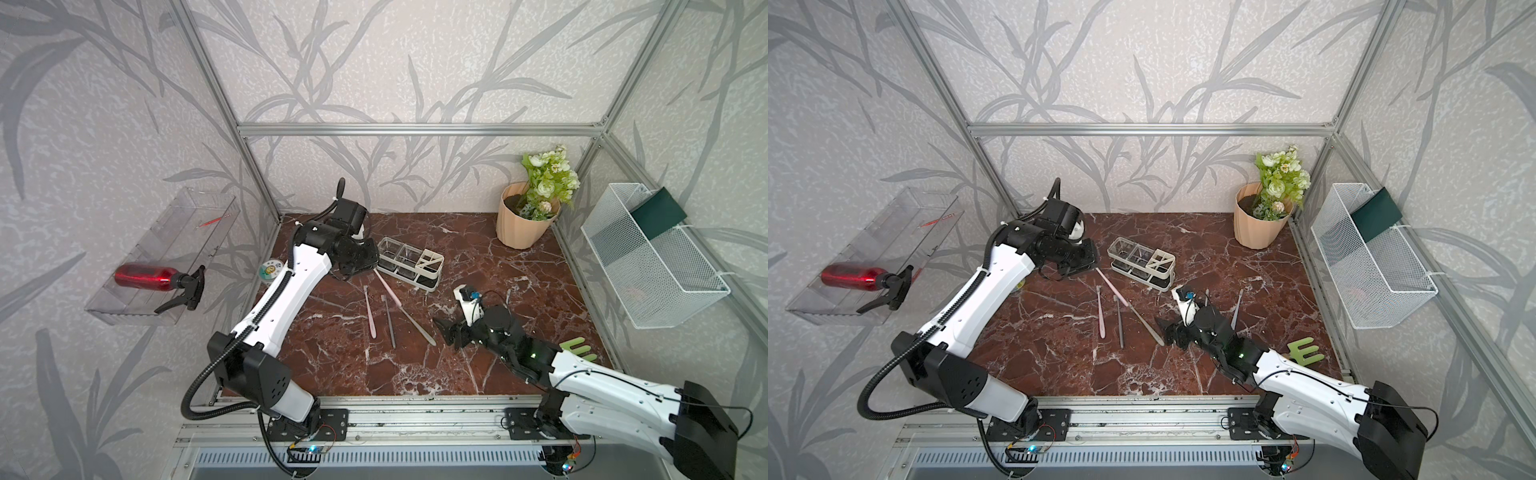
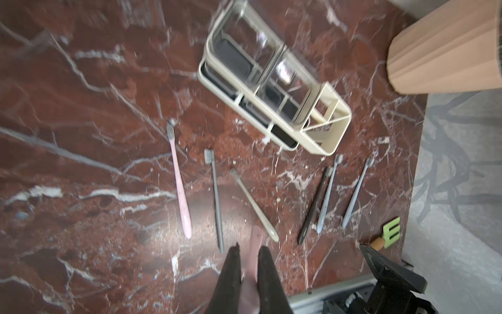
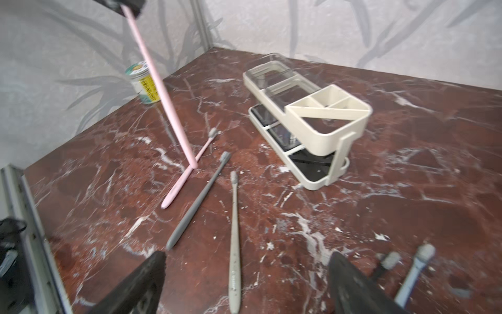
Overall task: Place the toothbrush into the toothbrush holder
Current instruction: Pick up the toothbrush from the center of the board, then place the toothbrush in the toothbrush holder.
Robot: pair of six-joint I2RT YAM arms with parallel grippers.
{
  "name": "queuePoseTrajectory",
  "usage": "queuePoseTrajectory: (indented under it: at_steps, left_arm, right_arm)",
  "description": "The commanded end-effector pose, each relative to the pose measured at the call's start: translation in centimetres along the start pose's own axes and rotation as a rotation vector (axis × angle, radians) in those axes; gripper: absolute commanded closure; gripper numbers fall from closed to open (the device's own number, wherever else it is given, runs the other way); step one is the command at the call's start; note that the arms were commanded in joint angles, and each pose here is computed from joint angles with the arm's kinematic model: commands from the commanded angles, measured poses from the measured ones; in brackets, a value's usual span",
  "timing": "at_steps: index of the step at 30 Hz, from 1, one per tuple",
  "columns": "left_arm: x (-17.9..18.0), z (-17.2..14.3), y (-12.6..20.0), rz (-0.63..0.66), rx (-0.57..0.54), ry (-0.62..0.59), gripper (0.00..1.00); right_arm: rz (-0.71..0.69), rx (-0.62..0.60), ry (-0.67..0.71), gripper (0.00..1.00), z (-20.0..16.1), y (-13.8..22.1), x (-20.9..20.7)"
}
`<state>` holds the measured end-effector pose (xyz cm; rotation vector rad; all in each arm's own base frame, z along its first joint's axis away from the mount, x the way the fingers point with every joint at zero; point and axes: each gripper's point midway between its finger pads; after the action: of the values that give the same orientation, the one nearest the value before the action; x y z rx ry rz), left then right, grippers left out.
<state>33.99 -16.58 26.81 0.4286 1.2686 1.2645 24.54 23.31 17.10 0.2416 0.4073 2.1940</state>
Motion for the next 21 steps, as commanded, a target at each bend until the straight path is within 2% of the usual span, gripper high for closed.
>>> queuePoseTrajectory:
  at_steps: [1, 3, 6, 12, 21]
  left_arm:
    - [-3.1, 3.0, 3.3, -0.044, -0.234, -0.091, 1.0]
    - [-5.3, 3.8, 4.0, -0.086, -0.312, -0.142, 1.0]
    - [-7.6, 4.6, 4.1, -0.12, -0.366, -0.181, 1.0]
    - [-10.7, 5.5, 1.8, -0.096, -0.4, -0.268, 1.0]
    - [-12.3, 6.8, -2.3, -0.032, -0.401, -0.32, 1.0]
  right_arm:
    - [-0.136, -0.014, -0.075, 0.03, -0.3, 0.8, -3.3]
    - [-0.171, -0.023, -0.111, 0.0, -0.5, 1.2, -4.5]
    - [-0.23, -0.024, -0.134, 0.01, -0.6, 1.7, -5.9]
    - [-0.297, -0.062, -0.174, 0.01, -0.7, 2.9, -7.6]
    - [-0.293, -0.064, -0.193, 0.01, -0.8, 2.9, -7.9]
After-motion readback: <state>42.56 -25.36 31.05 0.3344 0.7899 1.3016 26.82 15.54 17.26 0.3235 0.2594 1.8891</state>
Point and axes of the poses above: each gripper's point midway between its finger pads, its own y axis back along the fingers, its own x axis along the line the jaws close on, z = x × y, and after that the axes turned 9 degrees about y, right-handed
